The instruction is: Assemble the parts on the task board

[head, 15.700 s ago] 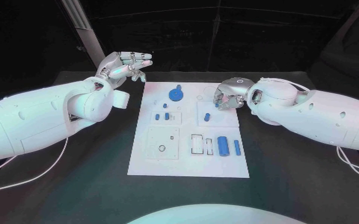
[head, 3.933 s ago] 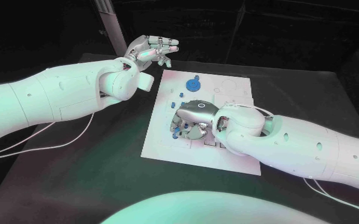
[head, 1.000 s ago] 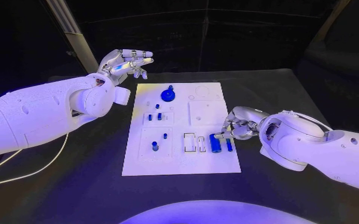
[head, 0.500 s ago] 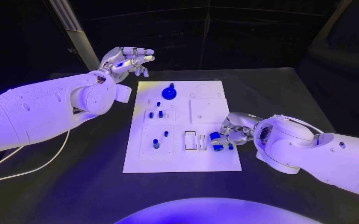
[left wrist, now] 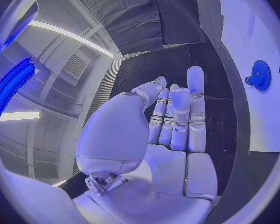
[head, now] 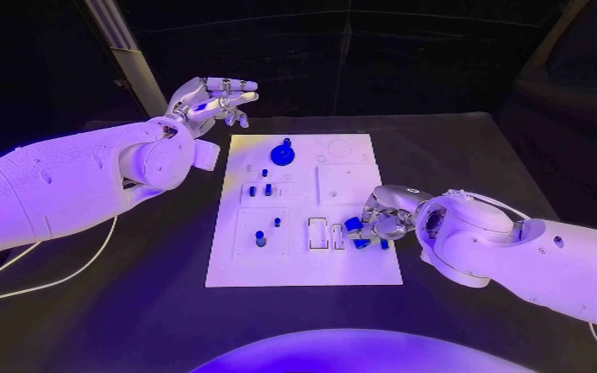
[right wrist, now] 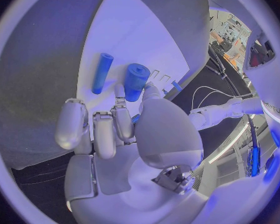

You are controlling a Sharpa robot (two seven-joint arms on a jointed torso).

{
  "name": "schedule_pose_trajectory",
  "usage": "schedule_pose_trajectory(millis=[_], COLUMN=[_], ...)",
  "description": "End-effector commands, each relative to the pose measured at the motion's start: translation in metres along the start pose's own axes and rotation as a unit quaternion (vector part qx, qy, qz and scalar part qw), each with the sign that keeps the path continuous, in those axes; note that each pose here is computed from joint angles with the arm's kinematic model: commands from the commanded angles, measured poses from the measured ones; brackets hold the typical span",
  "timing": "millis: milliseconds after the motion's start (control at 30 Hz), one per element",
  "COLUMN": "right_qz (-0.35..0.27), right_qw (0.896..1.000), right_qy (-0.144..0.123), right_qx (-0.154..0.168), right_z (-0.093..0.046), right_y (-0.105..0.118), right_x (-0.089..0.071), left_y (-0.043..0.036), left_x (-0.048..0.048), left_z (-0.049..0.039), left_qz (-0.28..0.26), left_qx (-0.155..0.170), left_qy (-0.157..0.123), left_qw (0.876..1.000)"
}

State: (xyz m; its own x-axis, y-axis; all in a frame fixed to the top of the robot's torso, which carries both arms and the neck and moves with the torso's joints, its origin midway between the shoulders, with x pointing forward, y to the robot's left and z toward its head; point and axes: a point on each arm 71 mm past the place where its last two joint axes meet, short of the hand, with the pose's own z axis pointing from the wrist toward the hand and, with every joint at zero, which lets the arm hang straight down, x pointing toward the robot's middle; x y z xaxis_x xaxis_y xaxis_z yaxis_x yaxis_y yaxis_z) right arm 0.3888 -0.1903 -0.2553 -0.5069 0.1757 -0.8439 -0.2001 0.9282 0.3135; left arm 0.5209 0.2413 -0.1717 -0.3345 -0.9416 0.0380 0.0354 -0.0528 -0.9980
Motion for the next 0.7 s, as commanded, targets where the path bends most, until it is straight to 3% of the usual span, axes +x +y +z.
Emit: schedule_pose_trajectory(millis=[33, 233, 500, 700], right_qz=[-0.020, 0.014, 0.057, 0.086], right_qw=[1.000, 1.000, 0.996, 0.993], right_qy=[0.008, -0.006, -0.066, -0.084], right_qx=[0.018, 0.019, -0.009, -0.021], right_z=[0.000, -0.004, -0.012, -0.013], right_y=[-0.006, -0.005, 0.004, 0.010], right_x=[0.007, 0.005, -0.004, -0.006], left_y=[-0.0012, -0.0011, -0.0003, -0.0002], left_x=[0.0008, 0.0003, 0.0022, 0.0024], left_z=[-0.0001, -0.0004, 0.0004, 0.0007], left_qz=[-0.004, -0.004, -0.006, -0.006], left_qx=[0.002, 0.002, -0.002, -0.003], left_qy=[0.006, 0.006, 0.011, 0.011], left_qw=[1.000, 1.000, 1.000, 1.000])
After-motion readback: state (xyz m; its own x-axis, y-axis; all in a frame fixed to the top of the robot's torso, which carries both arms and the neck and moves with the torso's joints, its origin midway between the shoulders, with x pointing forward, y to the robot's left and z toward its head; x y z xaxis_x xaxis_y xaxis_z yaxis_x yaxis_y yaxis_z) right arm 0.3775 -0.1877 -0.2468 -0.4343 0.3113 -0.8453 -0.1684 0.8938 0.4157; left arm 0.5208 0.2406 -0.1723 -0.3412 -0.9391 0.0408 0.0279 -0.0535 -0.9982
